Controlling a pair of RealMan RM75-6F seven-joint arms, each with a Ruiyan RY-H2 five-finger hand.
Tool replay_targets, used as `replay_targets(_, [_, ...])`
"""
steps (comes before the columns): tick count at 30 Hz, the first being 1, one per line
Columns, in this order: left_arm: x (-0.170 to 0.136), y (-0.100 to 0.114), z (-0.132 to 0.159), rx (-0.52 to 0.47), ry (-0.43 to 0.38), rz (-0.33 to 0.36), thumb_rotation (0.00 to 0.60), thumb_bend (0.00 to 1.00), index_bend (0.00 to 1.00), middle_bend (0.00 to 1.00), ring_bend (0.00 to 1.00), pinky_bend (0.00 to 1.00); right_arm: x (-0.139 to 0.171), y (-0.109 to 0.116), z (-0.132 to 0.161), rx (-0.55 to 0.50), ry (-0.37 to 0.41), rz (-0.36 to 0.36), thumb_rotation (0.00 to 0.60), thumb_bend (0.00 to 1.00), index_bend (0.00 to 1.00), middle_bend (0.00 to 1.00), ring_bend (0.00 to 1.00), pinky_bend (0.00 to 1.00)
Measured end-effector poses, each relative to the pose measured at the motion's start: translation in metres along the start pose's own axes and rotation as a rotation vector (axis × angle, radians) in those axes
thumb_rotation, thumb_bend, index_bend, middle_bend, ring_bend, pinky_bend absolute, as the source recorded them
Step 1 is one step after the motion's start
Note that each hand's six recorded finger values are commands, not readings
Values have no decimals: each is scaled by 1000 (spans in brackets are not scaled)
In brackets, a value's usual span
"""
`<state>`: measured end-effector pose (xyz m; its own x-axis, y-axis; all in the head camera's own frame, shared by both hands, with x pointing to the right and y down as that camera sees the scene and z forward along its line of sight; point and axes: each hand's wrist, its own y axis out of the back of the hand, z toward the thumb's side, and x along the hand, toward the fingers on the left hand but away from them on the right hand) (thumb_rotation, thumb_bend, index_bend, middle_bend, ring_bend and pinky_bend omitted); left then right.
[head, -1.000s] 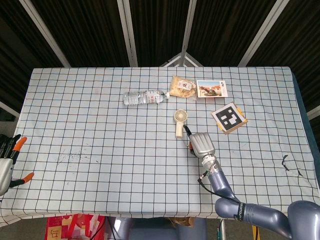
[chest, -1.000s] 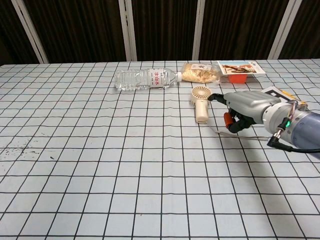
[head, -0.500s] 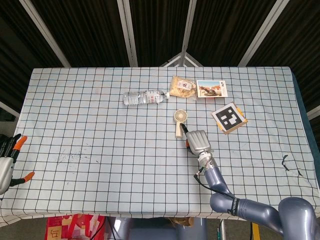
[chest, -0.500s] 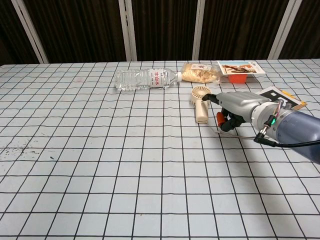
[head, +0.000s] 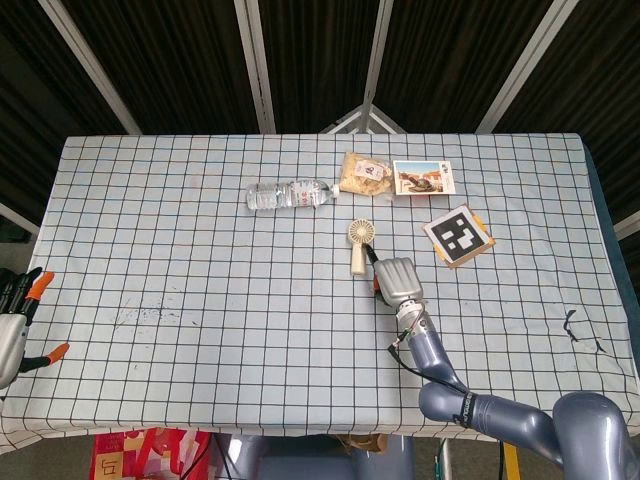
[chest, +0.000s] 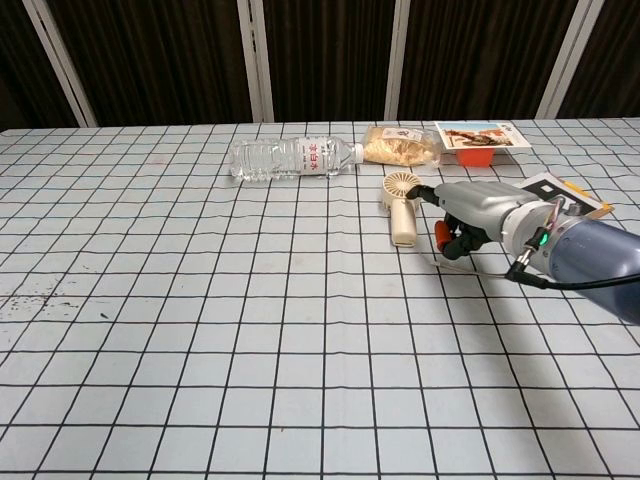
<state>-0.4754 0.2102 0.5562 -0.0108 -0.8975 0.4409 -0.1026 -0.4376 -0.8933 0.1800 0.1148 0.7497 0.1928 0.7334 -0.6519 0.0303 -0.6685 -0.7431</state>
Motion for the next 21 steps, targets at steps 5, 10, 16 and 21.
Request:
replay_targets(5, [0,0,0,-2,0,0,600,88,0,0,0,0,2,-6,3,0,6,16,600,839,0,811,878,923])
replay_targets(10, [0,0,0,-3,2,0,600,88,0,0,0,0,2,-12,4,4,6,30,600,839,0,811,878,923])
replay_targets(16, [1,0,0,-6,2,-1,600,88,0,0,0,0,1,-17,2,12,-5,38,600,841,0,811,878,923])
replay_targets(21, [1,0,0,-8,2,-2,600,88,0,0,0,0,2,-24,-3,26,-17,54,600,842,0,811,878,923])
